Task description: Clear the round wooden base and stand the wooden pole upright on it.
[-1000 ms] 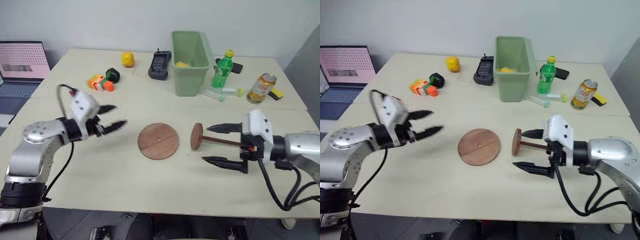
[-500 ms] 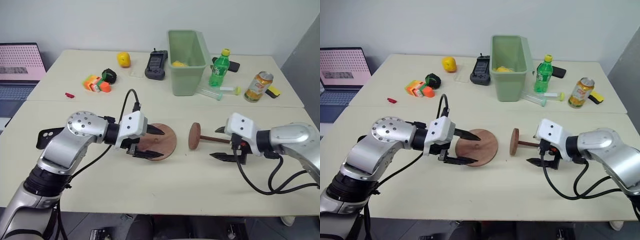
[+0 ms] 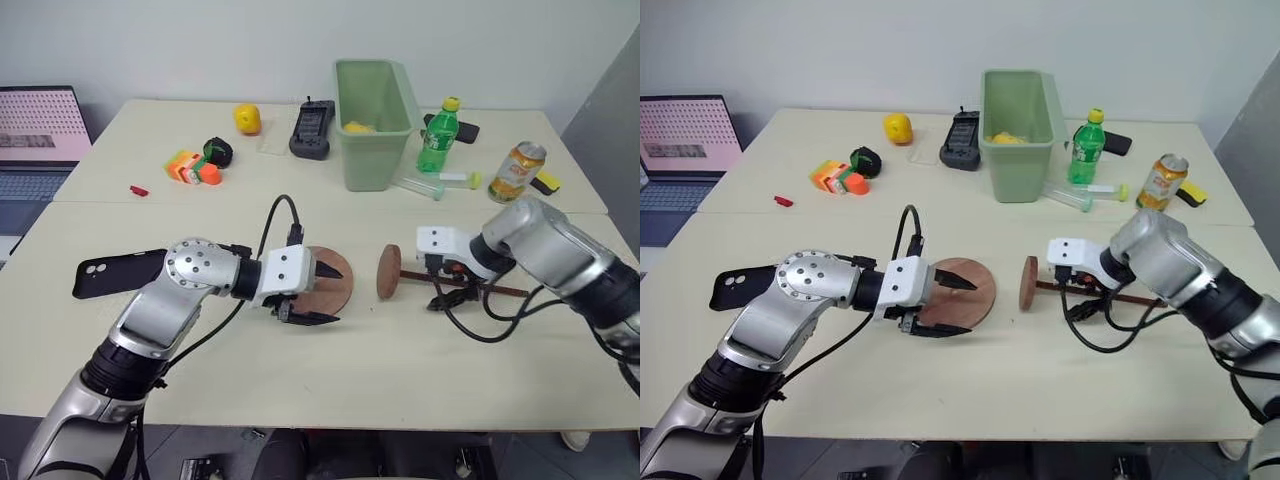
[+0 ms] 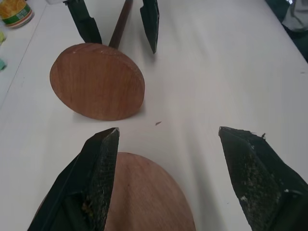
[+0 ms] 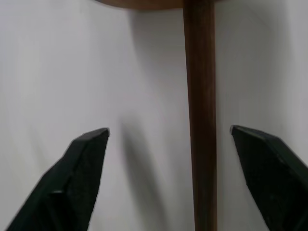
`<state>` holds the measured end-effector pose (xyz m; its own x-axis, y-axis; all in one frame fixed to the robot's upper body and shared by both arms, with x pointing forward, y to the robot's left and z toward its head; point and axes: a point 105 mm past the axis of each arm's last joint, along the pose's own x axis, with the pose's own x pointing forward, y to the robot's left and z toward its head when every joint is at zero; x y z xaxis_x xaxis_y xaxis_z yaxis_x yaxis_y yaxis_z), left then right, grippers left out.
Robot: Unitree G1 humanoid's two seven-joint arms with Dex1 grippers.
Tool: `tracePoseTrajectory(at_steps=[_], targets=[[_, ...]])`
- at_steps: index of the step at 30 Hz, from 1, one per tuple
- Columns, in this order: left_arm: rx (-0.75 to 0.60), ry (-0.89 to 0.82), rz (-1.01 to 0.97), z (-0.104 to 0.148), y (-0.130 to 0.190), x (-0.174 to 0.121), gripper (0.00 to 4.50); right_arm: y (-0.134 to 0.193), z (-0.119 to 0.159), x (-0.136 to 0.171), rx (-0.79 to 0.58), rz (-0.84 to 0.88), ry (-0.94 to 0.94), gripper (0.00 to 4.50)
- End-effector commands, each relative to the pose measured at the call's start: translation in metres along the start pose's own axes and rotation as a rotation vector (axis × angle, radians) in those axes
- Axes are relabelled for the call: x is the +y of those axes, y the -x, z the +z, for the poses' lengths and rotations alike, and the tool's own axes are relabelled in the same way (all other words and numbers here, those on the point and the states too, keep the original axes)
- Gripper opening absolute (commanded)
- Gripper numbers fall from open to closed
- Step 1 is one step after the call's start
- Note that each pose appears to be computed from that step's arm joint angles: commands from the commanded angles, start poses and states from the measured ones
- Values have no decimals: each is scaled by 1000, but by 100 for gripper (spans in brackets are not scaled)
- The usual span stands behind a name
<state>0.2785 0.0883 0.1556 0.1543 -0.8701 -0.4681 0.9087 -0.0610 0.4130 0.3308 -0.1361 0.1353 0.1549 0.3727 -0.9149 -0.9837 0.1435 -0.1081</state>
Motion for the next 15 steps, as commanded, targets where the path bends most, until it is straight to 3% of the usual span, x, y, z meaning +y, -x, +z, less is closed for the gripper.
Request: tracePoseTrajectory(at_steps=[1, 15], targets=[[-16, -31, 4, 6, -1, -3, 345, 7, 6, -7, 17, 22, 5, 304], [-13, -35, -8, 6, 0, 5, 345, 13, 20, -9, -41, 34, -17, 26]])
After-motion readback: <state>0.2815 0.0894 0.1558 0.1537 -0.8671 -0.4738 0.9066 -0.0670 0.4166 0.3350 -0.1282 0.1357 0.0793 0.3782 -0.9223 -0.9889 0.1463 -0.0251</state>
